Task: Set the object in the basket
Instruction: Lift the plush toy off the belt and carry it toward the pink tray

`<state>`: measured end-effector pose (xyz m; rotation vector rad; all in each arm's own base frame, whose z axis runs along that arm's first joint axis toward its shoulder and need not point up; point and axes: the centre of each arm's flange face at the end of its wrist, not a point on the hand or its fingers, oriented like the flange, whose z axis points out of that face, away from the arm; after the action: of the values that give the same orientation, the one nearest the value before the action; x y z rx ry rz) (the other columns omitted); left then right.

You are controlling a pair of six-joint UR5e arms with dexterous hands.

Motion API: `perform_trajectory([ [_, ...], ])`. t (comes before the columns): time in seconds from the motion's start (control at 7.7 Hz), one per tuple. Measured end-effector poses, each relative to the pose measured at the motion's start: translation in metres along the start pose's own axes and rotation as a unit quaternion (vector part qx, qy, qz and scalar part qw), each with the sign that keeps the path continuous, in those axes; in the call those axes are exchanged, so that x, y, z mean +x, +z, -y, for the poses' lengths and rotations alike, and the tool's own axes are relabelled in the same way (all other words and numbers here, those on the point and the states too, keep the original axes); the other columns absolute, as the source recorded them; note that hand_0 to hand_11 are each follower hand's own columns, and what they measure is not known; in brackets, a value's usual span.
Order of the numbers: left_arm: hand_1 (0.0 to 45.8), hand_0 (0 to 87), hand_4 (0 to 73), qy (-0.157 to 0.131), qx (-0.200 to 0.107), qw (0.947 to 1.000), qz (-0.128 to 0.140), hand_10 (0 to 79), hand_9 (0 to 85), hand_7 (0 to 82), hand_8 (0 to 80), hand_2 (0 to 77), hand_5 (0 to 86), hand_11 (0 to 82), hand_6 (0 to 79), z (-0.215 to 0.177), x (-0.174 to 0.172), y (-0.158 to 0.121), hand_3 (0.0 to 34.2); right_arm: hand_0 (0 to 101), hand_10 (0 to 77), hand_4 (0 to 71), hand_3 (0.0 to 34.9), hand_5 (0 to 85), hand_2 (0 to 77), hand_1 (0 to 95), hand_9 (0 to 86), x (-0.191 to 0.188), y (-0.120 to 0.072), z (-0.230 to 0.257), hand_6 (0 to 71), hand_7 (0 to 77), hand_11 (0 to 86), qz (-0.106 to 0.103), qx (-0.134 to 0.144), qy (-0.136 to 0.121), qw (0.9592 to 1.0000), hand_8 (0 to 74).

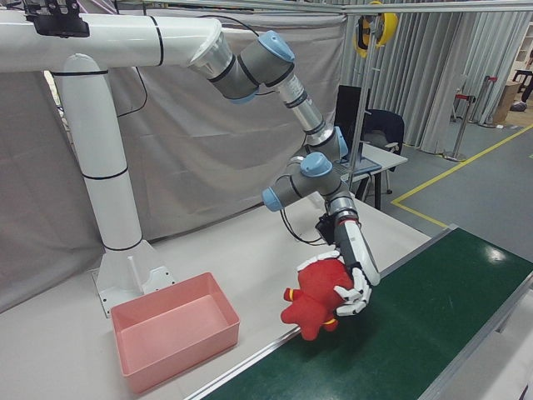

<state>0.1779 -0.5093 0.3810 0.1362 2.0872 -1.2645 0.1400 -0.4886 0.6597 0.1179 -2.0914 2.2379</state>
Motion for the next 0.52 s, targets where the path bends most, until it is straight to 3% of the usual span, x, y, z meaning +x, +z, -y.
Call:
perform_trajectory([
  [0.26, 12.0, 60.5, 13.6, -0.019, -0.053, 0.9974, 0.045, 32.2, 64.9, 42.0, 44.7, 12.0, 70.9, 46.9, 20.2, -0.059, -0.033, -0.013, 0.0, 0, 0.0, 0.0, 0.0, 0.0, 0.5, 0.0, 0.0, 0.0, 0.0, 0.0, 0.0, 0.5, 0.0, 0.0, 0.0, 0.0, 1.0, 0.0],
  [0.52, 12.5, 63.4, 15.3, -0.038, -0.101, 0.9889, 0.102, 31.1, 63.8, 40.4, 44.7, 8.7, 70.4, 46.4, 20.2, -0.118, -0.074, -0.024, 0.0, 0, 0.0, 0.0, 0.0, 0.0, 0.5, 0.0, 0.0, 0.0, 0.0, 0.0, 0.0, 0.5, 0.0, 0.0, 0.0, 0.0, 1.0, 0.0],
])
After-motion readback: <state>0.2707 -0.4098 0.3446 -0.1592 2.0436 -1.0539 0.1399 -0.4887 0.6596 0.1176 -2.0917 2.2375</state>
